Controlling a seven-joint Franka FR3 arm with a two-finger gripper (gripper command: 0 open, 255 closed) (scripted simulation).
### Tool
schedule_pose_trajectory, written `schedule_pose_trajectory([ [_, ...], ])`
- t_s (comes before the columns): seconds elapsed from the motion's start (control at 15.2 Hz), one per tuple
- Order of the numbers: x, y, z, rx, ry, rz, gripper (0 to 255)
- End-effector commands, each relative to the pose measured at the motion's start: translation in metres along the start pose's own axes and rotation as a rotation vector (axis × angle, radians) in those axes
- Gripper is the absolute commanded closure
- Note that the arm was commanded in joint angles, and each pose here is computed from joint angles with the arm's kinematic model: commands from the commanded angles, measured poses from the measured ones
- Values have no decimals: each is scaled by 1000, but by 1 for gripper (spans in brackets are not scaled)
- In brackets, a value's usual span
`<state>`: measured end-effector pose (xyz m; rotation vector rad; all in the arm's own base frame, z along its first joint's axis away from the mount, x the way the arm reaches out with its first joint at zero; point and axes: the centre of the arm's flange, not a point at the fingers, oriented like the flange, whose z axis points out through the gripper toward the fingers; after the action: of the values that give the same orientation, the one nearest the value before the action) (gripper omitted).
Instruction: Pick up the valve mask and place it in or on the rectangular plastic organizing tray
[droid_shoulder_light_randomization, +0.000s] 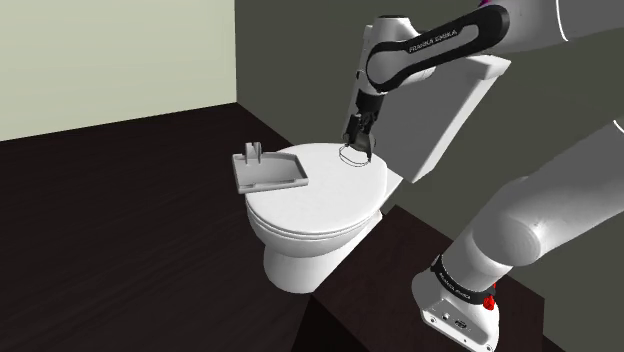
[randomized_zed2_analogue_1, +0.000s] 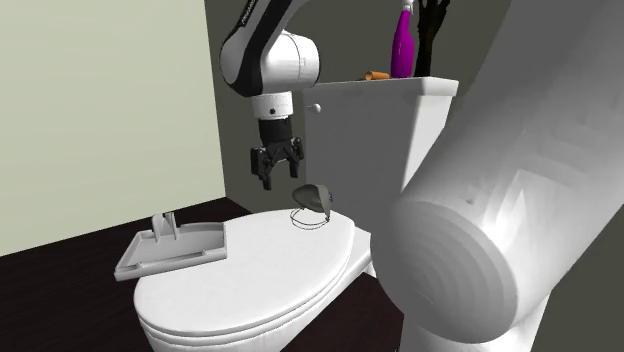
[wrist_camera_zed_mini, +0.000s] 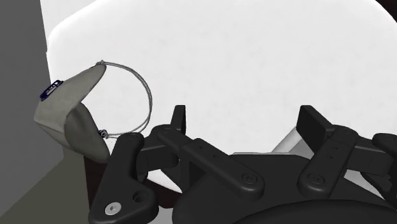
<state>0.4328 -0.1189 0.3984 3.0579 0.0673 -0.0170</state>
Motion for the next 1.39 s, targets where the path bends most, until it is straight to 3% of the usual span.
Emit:
schedule_pose_trajectory([
  [0.0,12,14,21,-1,-3,14,0],
  [0.92,82,123,155,-3,-30,111,0],
  [1.32,84,128,187,-3,-31,115,0],
])
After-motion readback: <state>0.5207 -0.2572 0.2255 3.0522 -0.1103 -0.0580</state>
